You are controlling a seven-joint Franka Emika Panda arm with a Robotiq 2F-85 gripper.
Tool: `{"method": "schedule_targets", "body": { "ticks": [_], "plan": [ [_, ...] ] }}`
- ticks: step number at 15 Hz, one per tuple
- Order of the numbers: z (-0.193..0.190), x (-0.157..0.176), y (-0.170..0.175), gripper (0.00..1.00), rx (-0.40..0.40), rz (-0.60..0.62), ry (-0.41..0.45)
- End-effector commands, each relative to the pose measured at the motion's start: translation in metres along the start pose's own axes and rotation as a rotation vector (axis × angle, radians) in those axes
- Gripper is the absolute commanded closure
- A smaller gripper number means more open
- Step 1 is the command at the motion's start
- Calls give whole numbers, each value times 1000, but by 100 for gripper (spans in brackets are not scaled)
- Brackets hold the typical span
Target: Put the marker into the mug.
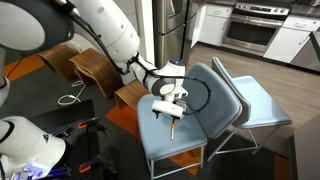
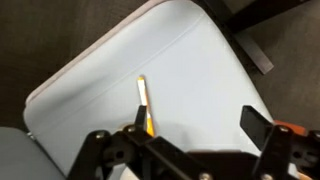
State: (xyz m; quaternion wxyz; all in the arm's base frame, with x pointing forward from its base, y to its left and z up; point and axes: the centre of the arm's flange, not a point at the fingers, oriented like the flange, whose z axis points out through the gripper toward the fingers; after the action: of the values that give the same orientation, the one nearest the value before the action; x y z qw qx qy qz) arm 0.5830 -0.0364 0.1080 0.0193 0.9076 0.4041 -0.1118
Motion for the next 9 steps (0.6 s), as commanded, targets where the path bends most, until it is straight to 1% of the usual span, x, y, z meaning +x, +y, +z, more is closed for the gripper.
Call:
{"method": "schedule_targets", "body": {
  "ticks": [1,5,8,9],
  "plan": [
    [28,4,21,0,-17,-63,1],
    [62,9,44,0,-42,-177,-57],
    [82,22,57,0,-56,-207,-42],
    [88,26,61,0,-56,-205,-20]
  ]
}}
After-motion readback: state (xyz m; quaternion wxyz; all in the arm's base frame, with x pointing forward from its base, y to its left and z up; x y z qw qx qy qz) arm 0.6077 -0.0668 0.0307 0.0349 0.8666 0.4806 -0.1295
